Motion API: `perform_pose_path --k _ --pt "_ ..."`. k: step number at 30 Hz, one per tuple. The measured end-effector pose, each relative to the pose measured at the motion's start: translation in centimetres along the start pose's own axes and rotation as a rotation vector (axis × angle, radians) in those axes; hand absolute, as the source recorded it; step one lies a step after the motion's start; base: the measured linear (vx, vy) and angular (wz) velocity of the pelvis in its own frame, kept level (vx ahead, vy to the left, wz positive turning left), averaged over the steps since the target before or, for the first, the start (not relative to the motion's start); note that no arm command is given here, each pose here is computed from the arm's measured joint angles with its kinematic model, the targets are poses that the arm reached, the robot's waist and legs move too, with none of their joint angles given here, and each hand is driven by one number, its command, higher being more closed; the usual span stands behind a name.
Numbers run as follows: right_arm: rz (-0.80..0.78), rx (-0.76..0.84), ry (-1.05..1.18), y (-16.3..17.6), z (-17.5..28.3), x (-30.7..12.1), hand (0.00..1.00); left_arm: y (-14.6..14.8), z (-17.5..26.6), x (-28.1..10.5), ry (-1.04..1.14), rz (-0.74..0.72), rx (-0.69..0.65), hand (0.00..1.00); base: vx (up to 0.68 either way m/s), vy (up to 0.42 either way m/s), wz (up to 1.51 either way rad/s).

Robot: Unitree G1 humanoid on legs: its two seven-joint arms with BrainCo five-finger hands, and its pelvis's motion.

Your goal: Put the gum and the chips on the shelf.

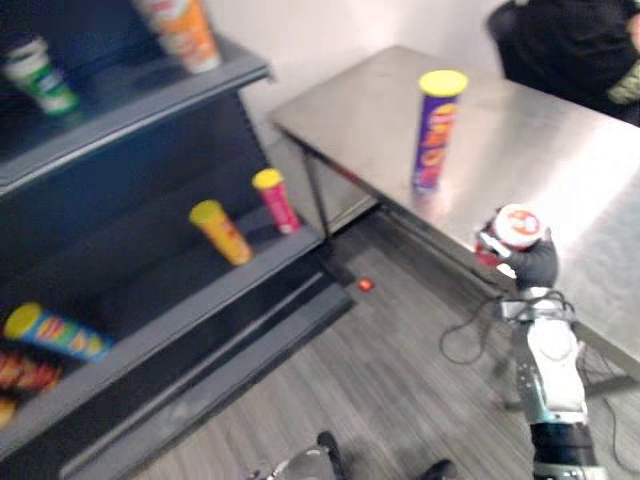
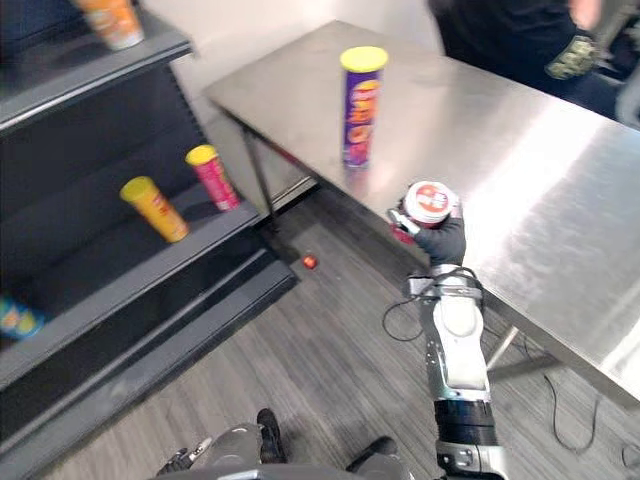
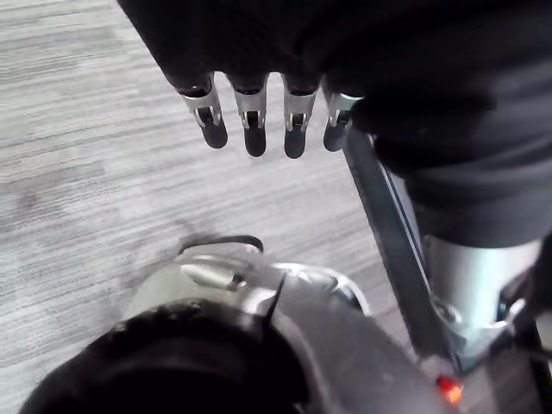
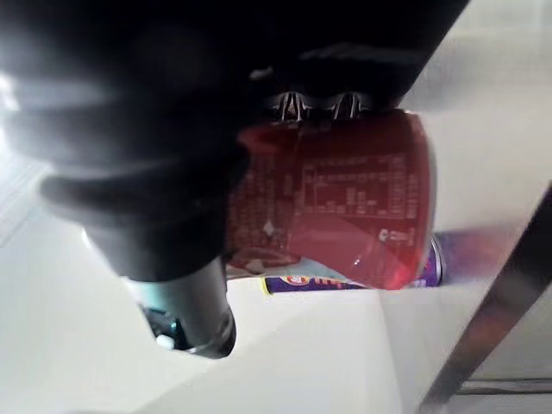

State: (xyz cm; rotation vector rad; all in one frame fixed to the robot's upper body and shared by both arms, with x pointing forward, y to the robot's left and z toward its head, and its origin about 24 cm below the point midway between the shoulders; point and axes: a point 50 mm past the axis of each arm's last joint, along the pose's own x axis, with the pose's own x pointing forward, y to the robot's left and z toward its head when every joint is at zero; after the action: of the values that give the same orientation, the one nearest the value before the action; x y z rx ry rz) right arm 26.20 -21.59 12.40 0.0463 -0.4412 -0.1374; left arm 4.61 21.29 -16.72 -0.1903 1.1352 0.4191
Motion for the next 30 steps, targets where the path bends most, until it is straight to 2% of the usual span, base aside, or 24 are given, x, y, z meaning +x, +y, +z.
perform_pose_path --k 4,13,19,30 --pt "-0.06 -0.007 0.036 -1.2 -0.5 -1.5 1.0 0.7 -2.5 -0.7 0.077 0.017 -0.076 0.0 -0.04 0.184 0.72" --pt "-0.104 -0.027 0.048 -1.9 -0.5 -2.8 1.0 1.6 -2.8 -0.9 0.081 0.043 -0.1 0.0 -0.1 0.181 0.3" --pt "-0.132 -0.068 0.053 -2.0 -0.6 -2.9 1.0 2.0 -2.2 -0.7 0.061 0.051 -0.09 0.0 0.03 0.035 0.08" --pt "-0.048 -0.051 0.097 -0.8 -1.7 -2.8 1.0 1.9 -1.9 -0.7 0.047 0.041 -0.092 0.0 0.06 -0.029 0.08"
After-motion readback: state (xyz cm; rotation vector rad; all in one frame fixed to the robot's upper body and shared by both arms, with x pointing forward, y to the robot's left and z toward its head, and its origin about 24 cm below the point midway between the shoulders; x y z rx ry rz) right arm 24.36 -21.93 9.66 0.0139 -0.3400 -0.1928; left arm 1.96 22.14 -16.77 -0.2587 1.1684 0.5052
